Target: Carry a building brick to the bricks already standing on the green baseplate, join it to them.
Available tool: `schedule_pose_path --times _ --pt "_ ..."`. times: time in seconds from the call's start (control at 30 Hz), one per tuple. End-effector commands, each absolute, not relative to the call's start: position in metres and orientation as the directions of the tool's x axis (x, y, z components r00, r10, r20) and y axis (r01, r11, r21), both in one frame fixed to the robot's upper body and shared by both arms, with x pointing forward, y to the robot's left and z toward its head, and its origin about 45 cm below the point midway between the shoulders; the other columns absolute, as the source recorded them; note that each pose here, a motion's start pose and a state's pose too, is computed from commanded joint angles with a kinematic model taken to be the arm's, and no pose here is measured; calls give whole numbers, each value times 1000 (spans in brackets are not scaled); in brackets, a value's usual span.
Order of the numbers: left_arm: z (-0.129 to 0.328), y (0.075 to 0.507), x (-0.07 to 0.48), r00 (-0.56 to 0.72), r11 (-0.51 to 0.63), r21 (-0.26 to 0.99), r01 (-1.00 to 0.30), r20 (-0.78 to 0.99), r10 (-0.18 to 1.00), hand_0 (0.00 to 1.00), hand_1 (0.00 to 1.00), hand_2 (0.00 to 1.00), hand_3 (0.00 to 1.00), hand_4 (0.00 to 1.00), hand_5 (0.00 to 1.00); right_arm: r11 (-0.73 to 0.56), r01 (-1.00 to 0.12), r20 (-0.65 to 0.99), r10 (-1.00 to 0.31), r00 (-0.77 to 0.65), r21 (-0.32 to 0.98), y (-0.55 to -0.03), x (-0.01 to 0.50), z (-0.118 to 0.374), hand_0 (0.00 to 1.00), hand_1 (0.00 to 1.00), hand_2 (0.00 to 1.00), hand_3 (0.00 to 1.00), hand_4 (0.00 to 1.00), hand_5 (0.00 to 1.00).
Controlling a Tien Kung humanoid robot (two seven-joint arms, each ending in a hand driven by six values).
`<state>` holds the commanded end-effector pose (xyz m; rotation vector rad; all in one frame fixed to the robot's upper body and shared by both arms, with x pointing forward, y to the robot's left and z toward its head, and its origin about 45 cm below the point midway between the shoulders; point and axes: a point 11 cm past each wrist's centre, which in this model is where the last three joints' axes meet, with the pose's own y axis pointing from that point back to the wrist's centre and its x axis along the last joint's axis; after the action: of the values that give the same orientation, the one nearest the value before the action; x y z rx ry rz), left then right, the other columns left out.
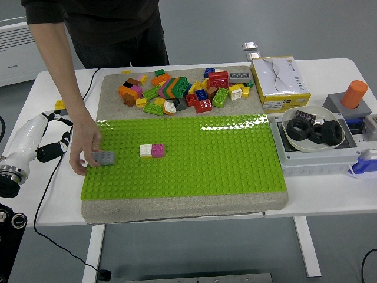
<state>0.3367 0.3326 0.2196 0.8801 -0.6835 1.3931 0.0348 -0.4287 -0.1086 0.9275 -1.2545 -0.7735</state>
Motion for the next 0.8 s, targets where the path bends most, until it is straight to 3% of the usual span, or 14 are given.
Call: schedule_pose_path --times 0.5,0.8 --pt "213 325 338 110 -13 137 -990 840 531 982 924 917 603 515 27 437 -10 433 -887 161 899 -428 35 -109 680 682 785 835 889 998" --pt "192 309 343 190 33 200 -979 851 490 983 924 917 603 509 21 439 -17 436 -886 160 898 -430 38 -108 679 680 786 834 889 998"
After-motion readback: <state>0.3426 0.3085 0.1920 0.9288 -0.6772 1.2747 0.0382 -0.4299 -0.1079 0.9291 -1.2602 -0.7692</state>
